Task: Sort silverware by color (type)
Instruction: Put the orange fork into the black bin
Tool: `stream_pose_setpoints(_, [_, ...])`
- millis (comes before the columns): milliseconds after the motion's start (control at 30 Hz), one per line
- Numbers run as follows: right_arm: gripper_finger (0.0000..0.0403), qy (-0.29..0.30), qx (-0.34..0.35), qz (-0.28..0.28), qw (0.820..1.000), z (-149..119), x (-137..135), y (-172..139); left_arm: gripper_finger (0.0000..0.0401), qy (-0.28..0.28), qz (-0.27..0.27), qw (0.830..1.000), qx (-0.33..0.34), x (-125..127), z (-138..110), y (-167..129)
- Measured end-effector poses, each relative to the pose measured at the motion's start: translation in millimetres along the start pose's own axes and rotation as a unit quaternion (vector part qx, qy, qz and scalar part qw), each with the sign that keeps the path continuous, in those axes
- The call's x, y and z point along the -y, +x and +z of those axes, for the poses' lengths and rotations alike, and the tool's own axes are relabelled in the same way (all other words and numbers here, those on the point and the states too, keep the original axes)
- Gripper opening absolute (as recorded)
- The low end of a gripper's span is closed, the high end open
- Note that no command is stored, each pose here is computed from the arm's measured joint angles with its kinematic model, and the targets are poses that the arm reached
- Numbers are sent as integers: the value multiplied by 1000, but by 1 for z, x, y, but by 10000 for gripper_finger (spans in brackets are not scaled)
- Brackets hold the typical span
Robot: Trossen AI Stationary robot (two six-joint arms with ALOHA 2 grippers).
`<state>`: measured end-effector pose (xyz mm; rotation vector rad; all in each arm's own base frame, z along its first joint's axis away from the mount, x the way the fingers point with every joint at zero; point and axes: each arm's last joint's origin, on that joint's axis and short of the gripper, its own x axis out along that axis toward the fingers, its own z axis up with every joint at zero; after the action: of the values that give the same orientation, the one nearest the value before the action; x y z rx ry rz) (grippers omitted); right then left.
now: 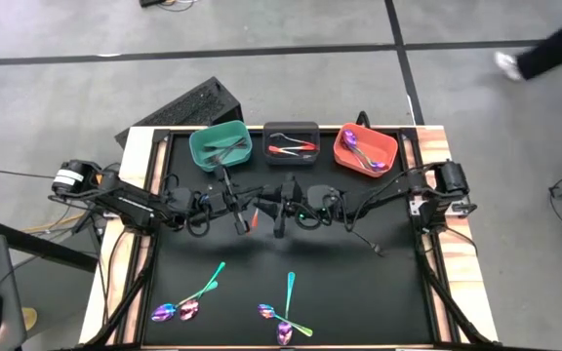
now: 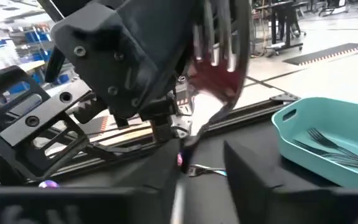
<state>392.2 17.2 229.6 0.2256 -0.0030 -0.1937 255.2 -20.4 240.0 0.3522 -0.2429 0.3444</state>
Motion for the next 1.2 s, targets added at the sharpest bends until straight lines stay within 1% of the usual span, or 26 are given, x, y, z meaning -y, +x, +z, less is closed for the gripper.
stream_pose_setpoints(67, [104,-1,-3,0,1000,0,2,1,0,1,2,1000,-4,0,-1,0])
stream_pose_setpoints(167, [30,-13,-7,18,1000,0,1,1,0,-10,-2,1000,-5,0,-1,0])
stream_pose_setpoints(200, [19,-26,-9,20,999,-1,2,1,0,-16,3,1000,-8,0,-2,0])
stream_pose_setpoints(233, [17,-37,-12,18,999,-1,2,1,1,-21,13,1000,-14,-1,-2,0])
stream_pose_setpoints(267, [17,-44,-17,4,999,-2,5,1,1,-25,27,999,-23,-1,-3,0])
stream_pose_setpoints(367, [14,-64,-55,-43,996,-3,18,0,10,-21,92,993,-71,-3,-6,-2])
stream_pose_setpoints(433, [9,-78,-76,-76,991,-1,29,-1,28,-12,140,985,-104,-7,-4,-6])
stream_pose_setpoints(533, [7,-116,-119,-128,978,2,49,-6,68,-18,179,974,-136,-18,3,-12])
stream_pose_setpoints(633, [6,-165,-142,-169,961,15,72,-8,113,-38,182,968,-170,-28,6,-21])
stream_pose_setpoints(733, [6,-216,-152,-199,944,33,98,-5,152,-59,168,963,-203,-38,7,-32])
stream_pose_setpoints(833, [6,-294,-177,-212,915,42,119,1,178,-78,159,953,-244,-46,4,-43])
stream_pose_setpoints(900, [6,-327,-189,-212,901,46,129,7,188,-95,166,947,-260,-49,1,-49])
stream_pose_setpoints(967, [6,-339,-209,-212,892,48,141,9,193,-107,169,943,-268,-49,-5,-55])
stream_pose_setpoints(1067, [6,-335,-221,-219,890,47,164,10,194,-115,176,938,-276,-48,-13,-61])
stream_pose_setpoints(1167, [8,-325,-248,-227,884,43,184,6,194,-121,177,935,-283,-47,-20,-65])
stream_pose_setpoints(1200, [12,-315,-257,-224,886,41,189,4,194,-122,178,933,-287,-46,-22,-66])
